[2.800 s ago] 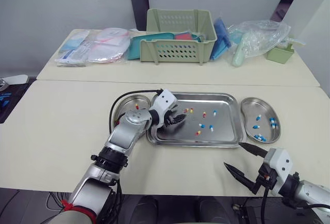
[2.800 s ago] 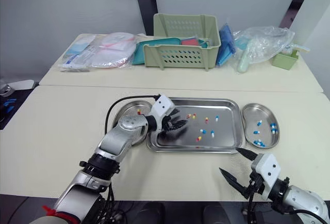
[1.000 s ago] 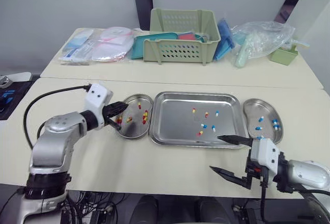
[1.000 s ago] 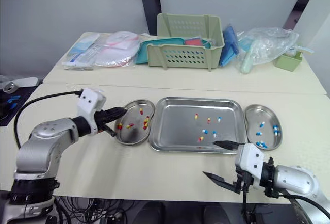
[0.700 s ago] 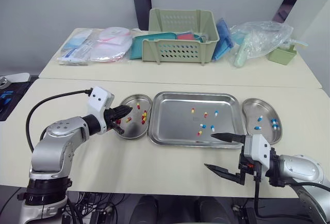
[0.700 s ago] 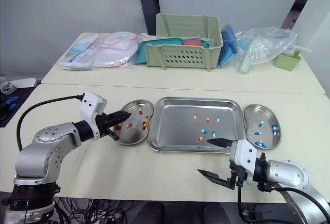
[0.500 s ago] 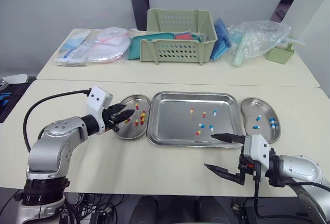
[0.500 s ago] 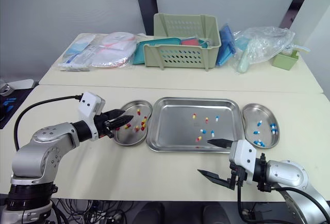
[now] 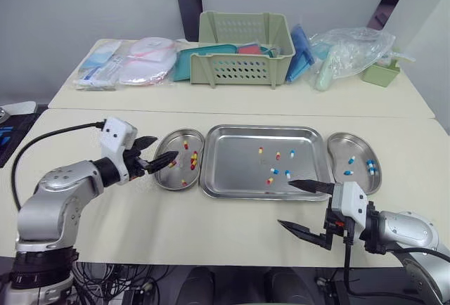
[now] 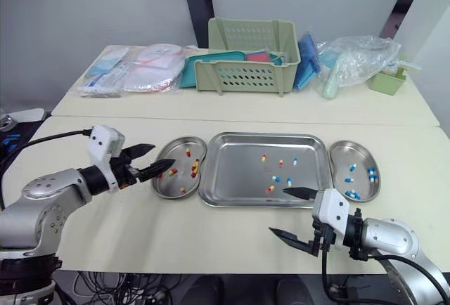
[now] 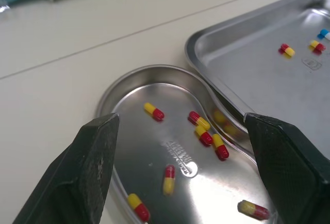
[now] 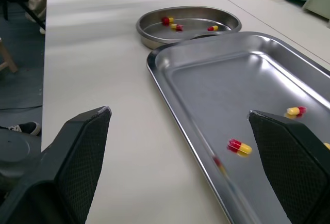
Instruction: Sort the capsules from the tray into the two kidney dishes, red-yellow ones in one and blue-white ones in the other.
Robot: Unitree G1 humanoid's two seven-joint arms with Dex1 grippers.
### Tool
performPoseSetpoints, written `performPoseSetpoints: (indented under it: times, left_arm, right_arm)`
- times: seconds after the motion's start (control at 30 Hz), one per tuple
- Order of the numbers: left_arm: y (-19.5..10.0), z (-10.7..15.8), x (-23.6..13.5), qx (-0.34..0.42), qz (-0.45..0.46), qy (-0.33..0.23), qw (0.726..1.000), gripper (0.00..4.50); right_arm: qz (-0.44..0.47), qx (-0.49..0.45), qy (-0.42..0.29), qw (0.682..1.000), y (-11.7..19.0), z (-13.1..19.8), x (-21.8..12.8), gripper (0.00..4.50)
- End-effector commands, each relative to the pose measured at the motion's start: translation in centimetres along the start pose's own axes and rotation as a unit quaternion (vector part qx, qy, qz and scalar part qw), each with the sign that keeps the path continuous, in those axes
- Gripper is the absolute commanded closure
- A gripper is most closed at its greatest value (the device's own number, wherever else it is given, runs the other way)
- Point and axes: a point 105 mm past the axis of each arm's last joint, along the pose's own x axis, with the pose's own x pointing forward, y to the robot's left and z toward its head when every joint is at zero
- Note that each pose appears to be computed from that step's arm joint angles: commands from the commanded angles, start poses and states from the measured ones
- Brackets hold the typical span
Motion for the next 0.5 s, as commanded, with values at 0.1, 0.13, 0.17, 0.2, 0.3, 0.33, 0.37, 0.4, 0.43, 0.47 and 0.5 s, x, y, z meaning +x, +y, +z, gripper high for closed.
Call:
performPoseSetpoints:
  times: [0.1, 0.13, 0.17, 0.2, 0.3, 0.33, 0.37, 0.4, 0.43, 0.47, 0.5]
  left_arm:
    - [4.2, -0.2, -5.0, 0.02, 0.093, -0.011, 0.995, 0.51]
    - [4.8, -0.9, -5.8, 0.021, 0.108, 0.0, 0.994, 0.51]
    - [5.3, -1.6, -6.6, 0.022, 0.118, 0.008, 0.993, 0.51]
    - [5.8, -2.3, -7.5, 0.019, 0.131, 0.013, 0.991, 0.51]
    - [7.0, -4.5, -10.0, 0.009, 0.171, 0.03, 0.985, 0.04]
    - [7.3, -5.3, -10.8, 0.008, 0.184, 0.039, 0.982, 0.04]
    - [7.5, -6.0, -11.4, 0.009, 0.193, 0.046, 0.98, 0.04]
    - [7.6, -6.7, -12.0, 0.005, 0.199, 0.053, 0.979, 0.04]
    - [7.7, -7.6, -12.8, 0.006, 0.208, 0.068, 0.976, 0.04]
    - [7.8, -8.2, -13.3, 0.008, 0.212, 0.078, 0.974, 0.04]
    - [7.9, -8.8, -13.8, 0.008, 0.22, 0.086, 0.972, 0.04]
  right_arm:
    - [-0.054, -0.006, 0.001, 0.999, -1.8, 0.8, -2.4, 0.0]
    - [-0.067, -0.006, 0.008, 0.998, -2.3, 0.6, -3.0, 0.0]
    - [-0.079, -0.009, 0.017, 0.997, -2.7, 0.4, -3.8, 0.0]
    - [-0.094, -0.009, 0.027, 0.995, -3.3, 0.1, -4.6, 0.0]
    - [-0.138, -0.003, 0.06, 0.989, -4.9, -0.7, -7.6, 0.0]
    - [-0.152, -0.005, 0.077, 0.985, -5.5, -1.0, -8.9, 0.0]
    - [-0.163, -0.006, 0.089, 0.983, -5.9, -1.3, -9.9, 0.0]
    - [-0.173, -0.006, 0.102, 0.98, -6.4, -1.5, -11.0, 0.0]
    - [-0.181, -0.006, 0.118, 0.976, -6.7, -1.9, -12.0, 0.0]
    - [-0.185, -0.005, 0.127, 0.974, -6.9, -2.1, -12.6, 0.0]
    - [-0.189, -0.001, 0.138, 0.972, -7.0, -2.4, -13.3, 0.0]
